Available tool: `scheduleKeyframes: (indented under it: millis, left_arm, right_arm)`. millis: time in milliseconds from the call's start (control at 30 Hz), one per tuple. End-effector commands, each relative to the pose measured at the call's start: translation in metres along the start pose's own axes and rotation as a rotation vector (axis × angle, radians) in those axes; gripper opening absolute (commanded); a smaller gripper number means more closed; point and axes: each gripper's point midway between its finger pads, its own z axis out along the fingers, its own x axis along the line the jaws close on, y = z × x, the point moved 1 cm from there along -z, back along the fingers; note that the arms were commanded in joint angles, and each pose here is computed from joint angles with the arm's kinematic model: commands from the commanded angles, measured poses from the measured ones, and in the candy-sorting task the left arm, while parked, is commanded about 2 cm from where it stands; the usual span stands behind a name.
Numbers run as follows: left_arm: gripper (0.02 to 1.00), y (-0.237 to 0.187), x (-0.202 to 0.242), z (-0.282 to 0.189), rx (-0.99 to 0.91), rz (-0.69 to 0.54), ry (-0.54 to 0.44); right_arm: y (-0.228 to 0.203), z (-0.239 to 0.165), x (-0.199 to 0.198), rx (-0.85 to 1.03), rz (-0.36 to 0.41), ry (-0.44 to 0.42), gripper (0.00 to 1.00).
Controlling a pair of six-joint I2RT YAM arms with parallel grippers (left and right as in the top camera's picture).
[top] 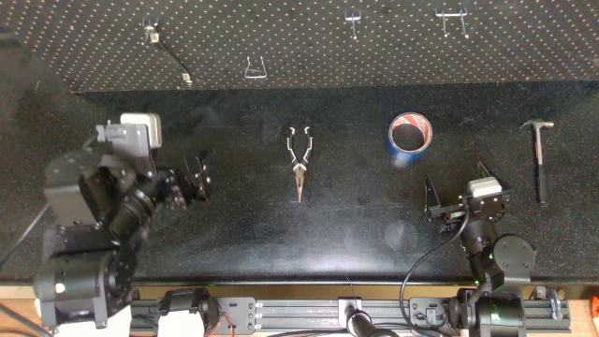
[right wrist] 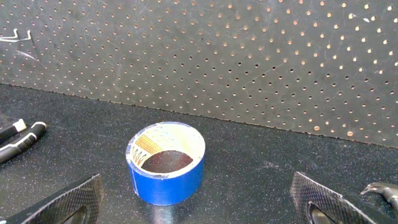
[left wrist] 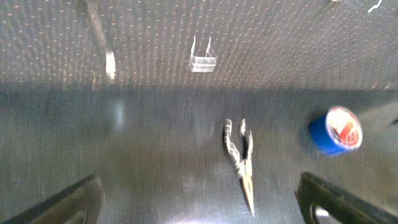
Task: Place Tools Onto Pegboard
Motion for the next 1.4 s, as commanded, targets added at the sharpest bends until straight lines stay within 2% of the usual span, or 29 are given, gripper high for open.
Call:
scheduleKeyframes:
  millis: [33,133,167,267,367,467,533,667,833,900,1400]
  left_arm:
    - [0.998,-0.060,0.019,0.009,0.274,-0.263,0.254]
    - [0.998,-0.084,0.019,0.046,0.489,-0.323,0.302]
    - [0.996,-0.082,0.013,0.072,0.515,-0.306,0.278]
    - [0.996,-0.081,-0.010,0.127,0.542,-0.216,0.223]
    - [0.993,-0.090,-0.047,0.173,0.634,-0.039,0.157]
    - [0.996,-0.098,-0.080,0.206,0.699,0.026,0.136]
    - [0.996,-0.094,-0.093,0.221,0.706,-0.006,0.147]
    - [0.996,-0.091,-0.101,0.241,0.734,-0.009,0.154]
    - [0.996,-0.108,-0.092,0.260,0.770,-0.050,0.217]
    - [0.996,-0.112,-0.088,0.263,0.772,-0.083,0.255]
    - [0.996,-0.126,-0.074,0.279,0.780,-0.080,0.332]
  right_arm:
    - [0.000,0.000,0.002,-0.005,0.014,0.011,0.980]
    - [0.000,0.000,0.002,-0.005,0.014,0.011,0.980]
    - [0.000,0.000,0.002,-0.005,0.014,0.011,0.980]
    - [0.000,0.000,0.002,-0.005,0.014,0.011,0.980]
    - [0.000,0.000,0.002,-0.005,0.014,0.011,0.980]
    - [0.000,0.000,0.002,-0.005,0.014,0.011,0.980]
    - [0.000,0.000,0.002,-0.005,0.014,0.011,0.980]
    - [0.000,0.000,0.002,-0.005,0.014,0.011,0.980]
    - [0.000,0.000,0.002,-0.005,0.014,0.011,0.980]
    - [0.000,0.000,0.002,-0.005,0.014,0.011,0.980]
    - [0.000,0.000,0.002,-0.005,0.014,0.011,0.980]
